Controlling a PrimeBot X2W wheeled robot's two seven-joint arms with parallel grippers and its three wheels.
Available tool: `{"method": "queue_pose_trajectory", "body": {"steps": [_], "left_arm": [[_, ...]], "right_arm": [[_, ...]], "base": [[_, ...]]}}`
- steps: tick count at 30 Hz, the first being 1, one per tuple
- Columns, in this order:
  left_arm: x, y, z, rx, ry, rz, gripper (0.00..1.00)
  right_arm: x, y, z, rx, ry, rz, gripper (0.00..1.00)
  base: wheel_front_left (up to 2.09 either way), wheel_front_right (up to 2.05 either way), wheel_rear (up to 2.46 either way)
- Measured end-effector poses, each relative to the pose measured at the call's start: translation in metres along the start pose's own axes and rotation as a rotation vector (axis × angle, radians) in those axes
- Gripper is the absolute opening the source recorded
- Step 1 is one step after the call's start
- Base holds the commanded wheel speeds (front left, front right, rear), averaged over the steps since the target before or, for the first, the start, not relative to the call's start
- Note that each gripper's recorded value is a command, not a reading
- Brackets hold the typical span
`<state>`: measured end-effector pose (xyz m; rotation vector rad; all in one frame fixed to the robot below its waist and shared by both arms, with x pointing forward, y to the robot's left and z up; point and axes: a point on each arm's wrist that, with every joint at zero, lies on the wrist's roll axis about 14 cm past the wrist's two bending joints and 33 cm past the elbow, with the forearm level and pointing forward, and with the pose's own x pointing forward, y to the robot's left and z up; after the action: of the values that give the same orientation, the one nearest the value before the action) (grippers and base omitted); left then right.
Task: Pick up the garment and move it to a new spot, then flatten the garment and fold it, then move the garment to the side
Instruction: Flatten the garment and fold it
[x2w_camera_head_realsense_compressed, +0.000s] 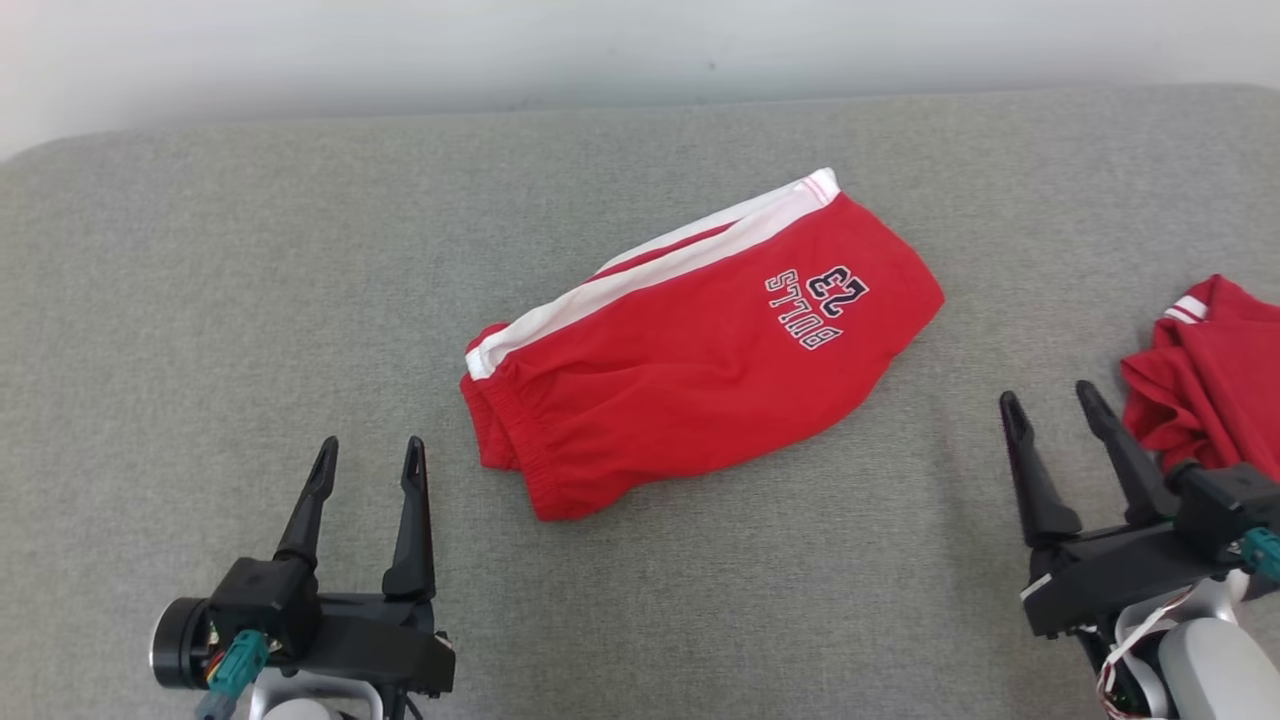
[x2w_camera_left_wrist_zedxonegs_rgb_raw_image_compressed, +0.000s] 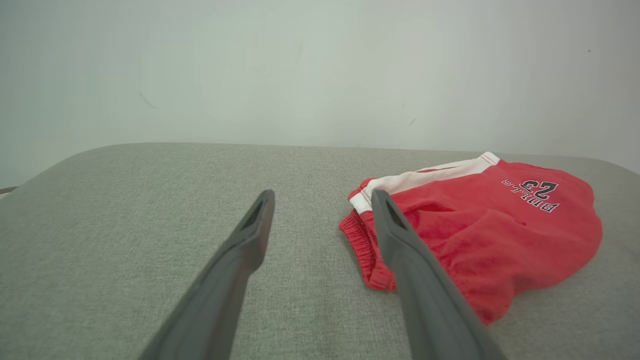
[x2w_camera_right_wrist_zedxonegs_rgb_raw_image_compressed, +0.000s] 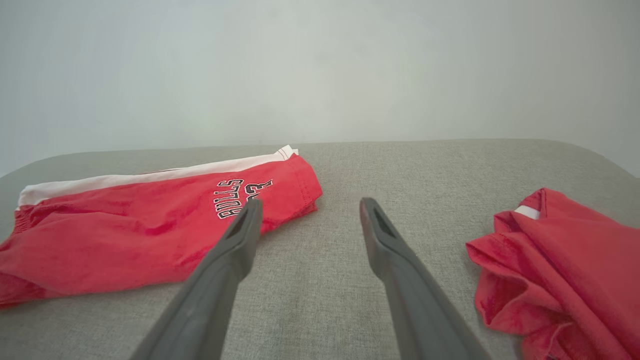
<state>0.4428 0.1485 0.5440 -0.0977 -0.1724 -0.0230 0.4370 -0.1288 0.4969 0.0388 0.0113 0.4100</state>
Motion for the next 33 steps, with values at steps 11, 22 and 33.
{"method": "queue_pose_trajectory", "body": {"steps": [11,22,33], "left_arm": [[0.005,-0.004,-0.004,-0.012,0.004,0.0,1.0],[0.015,0.003,-0.026,-0.018,0.041,0.029,1.0],[0.019,0.007,-0.033,-0.006,0.052,0.036,1.0]], "right_arm": [[0.038,-0.019,-0.019,0.029,0.064,-0.014,1.0],[0.108,-0.021,-0.08,0.059,0.229,0.042,1.0],[0.117,-0.014,-0.084,0.128,0.207,0.052,0.0]], "base": [[0.0,0.0,0.0],[0.0,0.0,0.0],[0.0,0.0,0.0]]}}
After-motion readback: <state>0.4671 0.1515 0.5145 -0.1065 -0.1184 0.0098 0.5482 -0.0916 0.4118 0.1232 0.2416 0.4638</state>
